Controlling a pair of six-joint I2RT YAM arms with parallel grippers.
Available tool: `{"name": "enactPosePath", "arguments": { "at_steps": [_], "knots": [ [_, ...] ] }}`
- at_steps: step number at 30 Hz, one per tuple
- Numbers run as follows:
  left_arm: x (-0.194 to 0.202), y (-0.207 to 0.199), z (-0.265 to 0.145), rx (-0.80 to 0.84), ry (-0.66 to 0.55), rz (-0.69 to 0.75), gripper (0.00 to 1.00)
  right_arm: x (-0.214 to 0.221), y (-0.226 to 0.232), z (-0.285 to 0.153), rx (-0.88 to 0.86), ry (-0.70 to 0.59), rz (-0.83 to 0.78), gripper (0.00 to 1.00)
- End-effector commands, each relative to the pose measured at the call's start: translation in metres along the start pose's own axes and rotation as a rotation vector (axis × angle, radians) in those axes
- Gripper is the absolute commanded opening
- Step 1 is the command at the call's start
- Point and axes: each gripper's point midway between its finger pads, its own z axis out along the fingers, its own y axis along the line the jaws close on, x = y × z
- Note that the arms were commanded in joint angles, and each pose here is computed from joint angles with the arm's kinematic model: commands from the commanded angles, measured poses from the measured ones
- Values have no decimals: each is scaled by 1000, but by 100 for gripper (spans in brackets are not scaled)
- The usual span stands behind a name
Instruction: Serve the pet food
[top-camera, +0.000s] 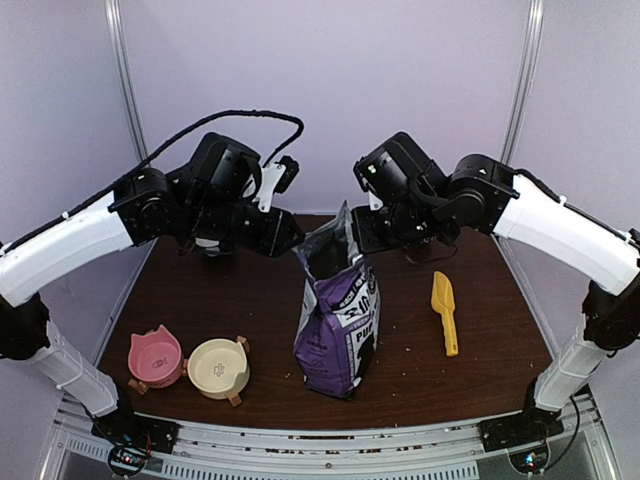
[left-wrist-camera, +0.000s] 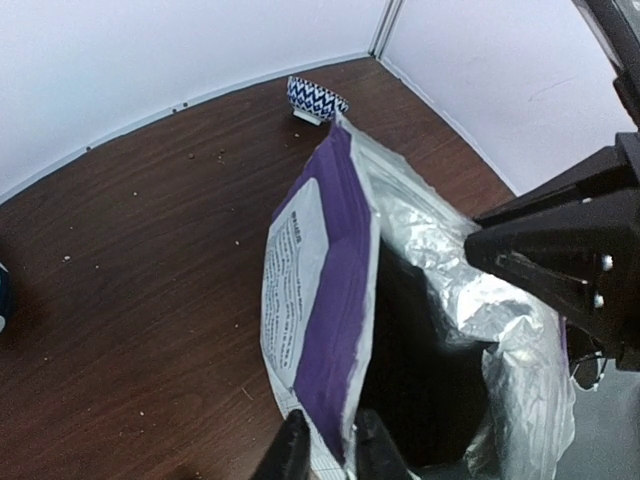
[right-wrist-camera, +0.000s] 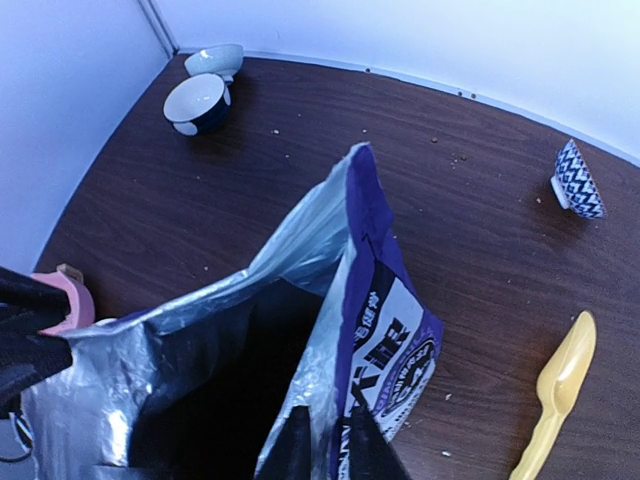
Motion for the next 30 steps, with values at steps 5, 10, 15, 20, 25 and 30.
{"name": "enactPosePath", "arguments": {
  "at_steps": [5,10,15,20,25,30],
  "knots": [
    [-5,7,12,-26,-7,-2,0,-19,-20,1,51,-36,32,0],
    [-27,1,24,2,-55,21,0,-42,-44,-2,80,-73,40,0],
    [-61,5,38,14,-139,30,0,-66,-70,6,93,-106,59,0],
    [-84,14,50,38,-192,29,3,-78,-83,20,73,-119,70,0],
    [-88,8,41,79,-204,51,46,-82,-81,19,42,-110,71,0],
    [-67,27,1,24,-222,-4,82,-83,-74,-1,-32,-134,88,45]
  ]
}}
